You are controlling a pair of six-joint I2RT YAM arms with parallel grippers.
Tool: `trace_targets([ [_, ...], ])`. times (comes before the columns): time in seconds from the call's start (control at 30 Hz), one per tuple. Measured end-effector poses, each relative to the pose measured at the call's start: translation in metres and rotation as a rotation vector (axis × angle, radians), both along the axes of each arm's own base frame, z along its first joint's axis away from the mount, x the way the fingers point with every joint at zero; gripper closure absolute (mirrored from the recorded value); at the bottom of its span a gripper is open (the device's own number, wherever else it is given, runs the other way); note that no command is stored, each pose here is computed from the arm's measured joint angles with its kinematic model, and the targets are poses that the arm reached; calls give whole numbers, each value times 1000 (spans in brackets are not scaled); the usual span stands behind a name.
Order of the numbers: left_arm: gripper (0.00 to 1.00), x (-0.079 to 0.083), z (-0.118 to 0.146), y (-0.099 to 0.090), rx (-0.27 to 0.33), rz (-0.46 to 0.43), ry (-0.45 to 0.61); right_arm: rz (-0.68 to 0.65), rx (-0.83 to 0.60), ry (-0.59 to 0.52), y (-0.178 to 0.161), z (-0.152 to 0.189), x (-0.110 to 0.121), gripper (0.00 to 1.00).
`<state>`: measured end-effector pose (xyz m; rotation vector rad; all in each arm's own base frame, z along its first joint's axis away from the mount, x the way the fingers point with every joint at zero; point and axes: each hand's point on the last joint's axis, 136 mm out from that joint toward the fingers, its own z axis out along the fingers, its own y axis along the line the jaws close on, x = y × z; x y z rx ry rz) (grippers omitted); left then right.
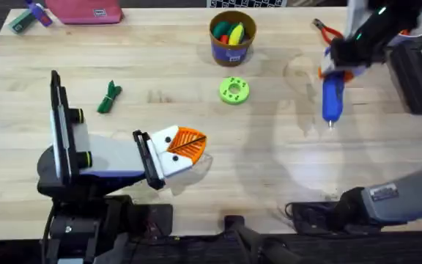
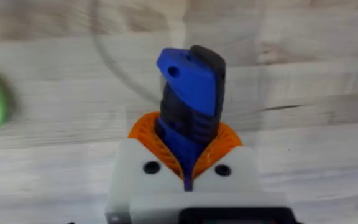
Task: Pick up the gripper from the table and insert it into the empty holder that is missing its gripper. Then pick up a screw, insert it into the mounting hole, and use the screwdriver to tighten it. Finally, clean up the table by picking up the vegetable and placing it into the bucket.
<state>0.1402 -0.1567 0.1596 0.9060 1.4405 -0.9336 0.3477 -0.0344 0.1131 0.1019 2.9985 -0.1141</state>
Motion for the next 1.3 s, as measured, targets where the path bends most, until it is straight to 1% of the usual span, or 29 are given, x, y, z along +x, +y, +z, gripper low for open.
trace_targets([
  [0.1,993,0,0,0,0,0,0,22,-2,-167,15,51,8,978],
  [0.23,993,0,0,0,0,0,0,58,12,-398,37,117,13,978],
  [0.33,993,0,0,0,0,0,0,99,38,-536,55,154,11,978],
  [0.43,993,0,0,0,0,0,0,173,119,-645,83,184,6,978],
  [0.57,993,0,0,0,0,0,0,294,279,-774,129,221,-2,978],
  [0.73,993,0,0,0,0,0,0,383,445,-933,175,271,-14,978],
  [0.9,993,0,0,0,0,0,0,489,547,-1037,215,304,-38,978],
  [1.0,993,0,0,0,0,0,0,540,613,-1113,233,317,-54,978],
  [1.17,993,0,0,0,0,0,0,553,719,-1203,247,315,-68,978],
  [1.3,993,0,0,0,0,0,0,593,849,-1260,264,306,-76,978],
])
